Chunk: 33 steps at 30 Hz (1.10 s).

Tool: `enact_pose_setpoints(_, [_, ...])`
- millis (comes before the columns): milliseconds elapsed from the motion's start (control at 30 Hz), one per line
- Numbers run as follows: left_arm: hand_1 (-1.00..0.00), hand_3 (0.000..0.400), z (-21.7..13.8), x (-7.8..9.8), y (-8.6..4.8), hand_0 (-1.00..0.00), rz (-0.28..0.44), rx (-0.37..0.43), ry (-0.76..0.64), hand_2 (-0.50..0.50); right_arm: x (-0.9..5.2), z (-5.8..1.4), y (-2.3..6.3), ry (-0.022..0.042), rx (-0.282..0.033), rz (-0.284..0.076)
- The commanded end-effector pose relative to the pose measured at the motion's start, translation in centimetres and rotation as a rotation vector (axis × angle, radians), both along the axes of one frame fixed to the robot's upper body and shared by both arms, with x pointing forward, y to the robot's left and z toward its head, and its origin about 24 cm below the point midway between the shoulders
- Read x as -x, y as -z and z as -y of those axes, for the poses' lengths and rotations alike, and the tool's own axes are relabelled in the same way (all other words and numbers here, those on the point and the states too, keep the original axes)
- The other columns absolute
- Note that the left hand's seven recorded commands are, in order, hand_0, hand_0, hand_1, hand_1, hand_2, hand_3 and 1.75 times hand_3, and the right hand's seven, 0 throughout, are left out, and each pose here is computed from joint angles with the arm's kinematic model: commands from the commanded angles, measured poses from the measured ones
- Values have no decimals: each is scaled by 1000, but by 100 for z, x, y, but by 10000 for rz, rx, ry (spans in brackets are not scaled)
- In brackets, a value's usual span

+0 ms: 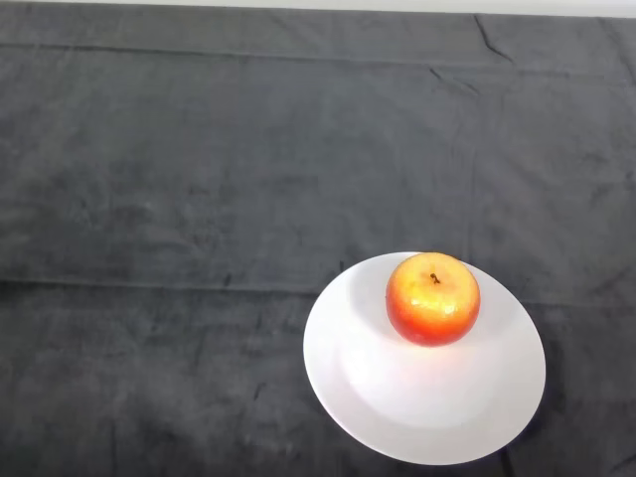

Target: Move the apple to the plate

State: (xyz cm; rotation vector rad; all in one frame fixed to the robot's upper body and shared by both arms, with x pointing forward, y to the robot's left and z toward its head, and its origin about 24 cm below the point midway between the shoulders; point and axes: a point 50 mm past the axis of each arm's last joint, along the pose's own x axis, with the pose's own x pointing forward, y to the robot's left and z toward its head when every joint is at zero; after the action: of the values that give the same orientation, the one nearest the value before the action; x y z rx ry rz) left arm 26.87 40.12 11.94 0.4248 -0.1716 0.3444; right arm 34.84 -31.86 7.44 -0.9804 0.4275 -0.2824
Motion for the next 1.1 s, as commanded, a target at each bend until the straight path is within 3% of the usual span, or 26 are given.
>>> enact_pose_setpoints(33, [0, 0, -192, 70, -233, 0, 777, -70, -764, 0, 104, 67, 138, 268, -127, -434])
enact_pose_setpoints(433, [0, 0, -242, 108, -164, 0, 1319, 708, -1717, 0, 102, 68, 138, 267, -118, -438])
enact_pose_setpoints(1100, [0, 0, -308, 186, -155, 0, 1455, 728, -2178, 0, 100, 69, 139, 263, -110, -437])
